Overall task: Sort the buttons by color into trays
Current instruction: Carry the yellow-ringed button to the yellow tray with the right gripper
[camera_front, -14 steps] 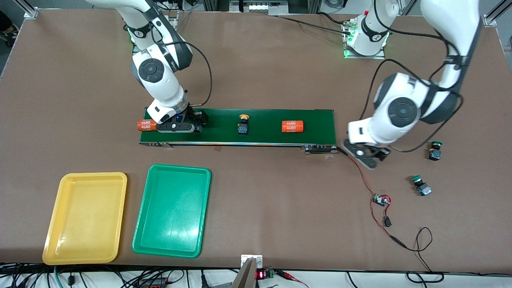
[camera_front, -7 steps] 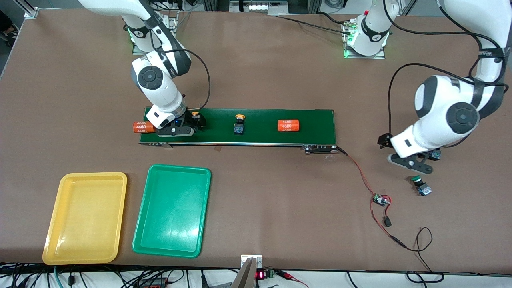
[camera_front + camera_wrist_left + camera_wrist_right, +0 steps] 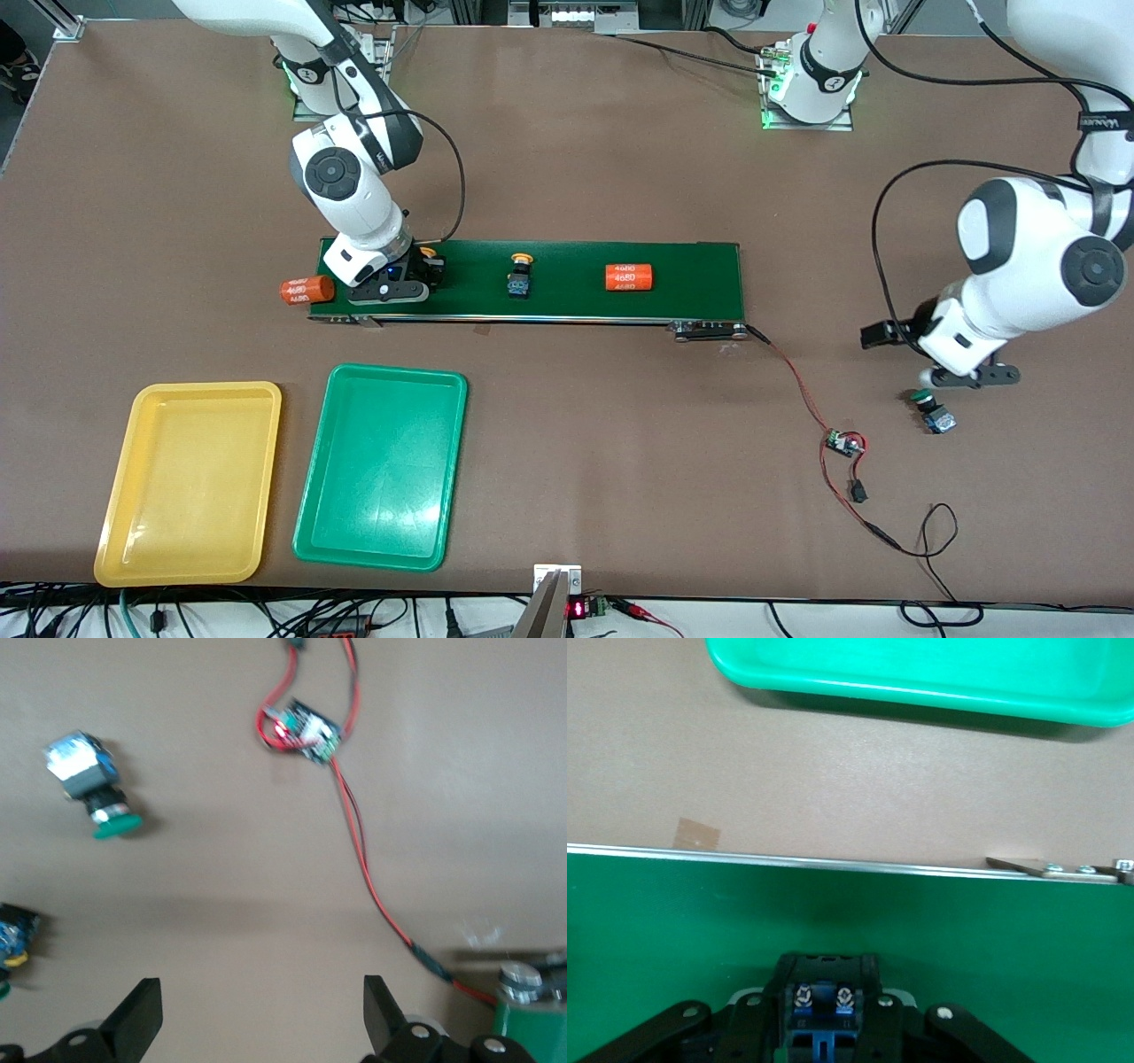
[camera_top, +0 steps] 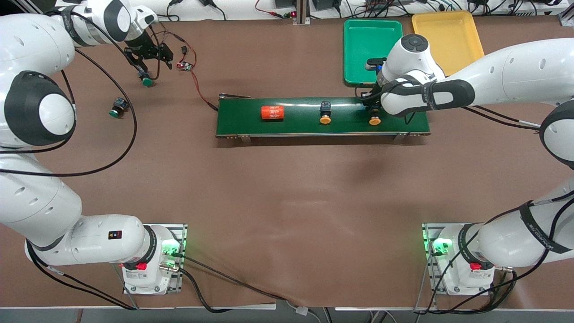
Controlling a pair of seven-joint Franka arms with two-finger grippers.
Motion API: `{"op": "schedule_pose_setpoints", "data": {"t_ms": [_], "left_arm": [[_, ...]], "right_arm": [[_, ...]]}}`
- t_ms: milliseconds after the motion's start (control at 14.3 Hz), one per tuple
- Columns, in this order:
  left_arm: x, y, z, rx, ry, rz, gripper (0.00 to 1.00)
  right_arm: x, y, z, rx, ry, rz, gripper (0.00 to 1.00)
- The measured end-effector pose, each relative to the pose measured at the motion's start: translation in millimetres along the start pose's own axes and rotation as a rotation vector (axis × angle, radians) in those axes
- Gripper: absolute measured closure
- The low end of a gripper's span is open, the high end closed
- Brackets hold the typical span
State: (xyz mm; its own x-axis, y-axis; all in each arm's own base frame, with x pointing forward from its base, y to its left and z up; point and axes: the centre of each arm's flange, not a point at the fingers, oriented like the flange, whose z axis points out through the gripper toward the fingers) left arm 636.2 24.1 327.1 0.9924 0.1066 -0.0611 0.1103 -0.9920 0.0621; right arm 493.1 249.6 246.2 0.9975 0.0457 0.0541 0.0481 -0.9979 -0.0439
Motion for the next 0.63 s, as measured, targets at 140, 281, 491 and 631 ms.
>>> {"op": "schedule_pose_setpoints", "data": {"t_ms": [140, 281, 491, 631], "left_arm": [[18, -14, 12, 0.001, 0.0, -0.029, 0.0], [30, -21, 27, 0.001, -0.008, -0.088, 0.0], [38, -32, 29, 0.007, 0.001, -0.193, 0.0], [39, -40, 29, 0.011, 0.003, -0.252, 0.0]], "right_arm": [[4, 4, -1, -0.001, 0.005, 0.004, 0.67], [16, 8, -11, -0.003, 0.02, 0.01, 0.67], [48, 17, -46, -0.04, 0.0, -0.022, 0.67], [74, 33, -76, -0.062, -0.001, -0.046, 0.67]]}}
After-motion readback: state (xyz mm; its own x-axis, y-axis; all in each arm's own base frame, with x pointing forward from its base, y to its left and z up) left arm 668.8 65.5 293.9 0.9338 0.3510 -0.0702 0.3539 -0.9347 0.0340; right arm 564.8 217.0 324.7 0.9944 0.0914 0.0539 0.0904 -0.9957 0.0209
